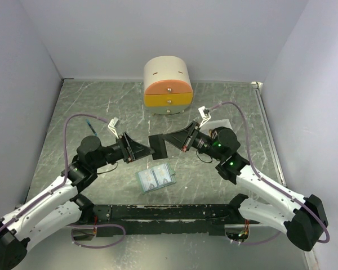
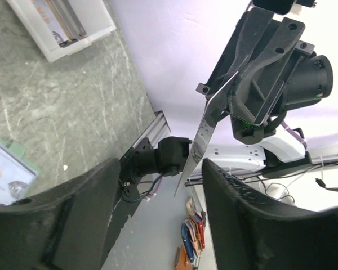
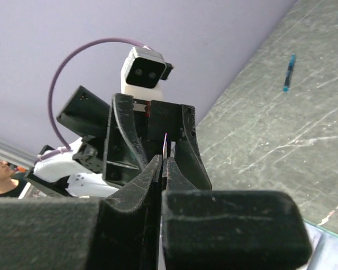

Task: Put the credit cards into the card holder
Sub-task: Adjust the card holder at the center of the board.

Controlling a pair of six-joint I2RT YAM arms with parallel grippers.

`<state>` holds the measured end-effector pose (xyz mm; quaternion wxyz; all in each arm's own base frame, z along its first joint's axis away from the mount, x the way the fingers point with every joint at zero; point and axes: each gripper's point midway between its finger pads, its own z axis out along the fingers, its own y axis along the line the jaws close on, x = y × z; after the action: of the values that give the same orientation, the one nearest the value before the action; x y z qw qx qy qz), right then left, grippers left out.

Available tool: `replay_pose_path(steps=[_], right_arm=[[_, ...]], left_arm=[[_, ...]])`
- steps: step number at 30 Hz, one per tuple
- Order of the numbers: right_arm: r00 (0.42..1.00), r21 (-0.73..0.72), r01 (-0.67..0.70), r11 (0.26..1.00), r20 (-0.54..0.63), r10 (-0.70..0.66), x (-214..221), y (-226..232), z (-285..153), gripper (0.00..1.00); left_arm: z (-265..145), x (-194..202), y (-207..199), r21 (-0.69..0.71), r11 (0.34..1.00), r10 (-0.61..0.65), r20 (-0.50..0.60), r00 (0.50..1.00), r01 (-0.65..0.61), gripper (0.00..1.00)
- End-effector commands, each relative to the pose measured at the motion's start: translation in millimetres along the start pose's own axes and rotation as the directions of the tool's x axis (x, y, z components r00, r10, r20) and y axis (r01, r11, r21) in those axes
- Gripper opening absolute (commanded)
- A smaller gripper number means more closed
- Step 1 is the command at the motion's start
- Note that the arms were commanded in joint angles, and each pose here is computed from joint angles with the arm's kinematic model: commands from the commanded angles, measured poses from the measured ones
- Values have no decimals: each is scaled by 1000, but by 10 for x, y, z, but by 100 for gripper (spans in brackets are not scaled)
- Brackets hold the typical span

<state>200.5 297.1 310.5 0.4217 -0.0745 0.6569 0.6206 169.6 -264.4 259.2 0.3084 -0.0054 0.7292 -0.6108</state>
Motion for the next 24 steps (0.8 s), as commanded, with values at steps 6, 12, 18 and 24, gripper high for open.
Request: replay_pose_path(steps=[6, 12, 18, 24], right_arm=[[999, -44, -31, 999, 10, 31, 10, 154, 52, 0], [999, 20, -30, 999, -13, 30, 97, -18, 55, 0], [1000, 183, 21, 983, -19, -18, 123, -312, -46, 35], [996, 394, 91, 915, -38, -83, 164, -724, -301, 52]], left_arm=[[-45, -34, -474, 269, 963, -1, 10, 1000, -1, 38], [-50, 19, -398, 268, 963, 0, 2, 1000, 0, 7], [-57, 22, -176, 124, 992, 33, 11, 999, -34, 7], [-106, 95, 255, -86, 996, 13, 2, 1000, -13, 7]])
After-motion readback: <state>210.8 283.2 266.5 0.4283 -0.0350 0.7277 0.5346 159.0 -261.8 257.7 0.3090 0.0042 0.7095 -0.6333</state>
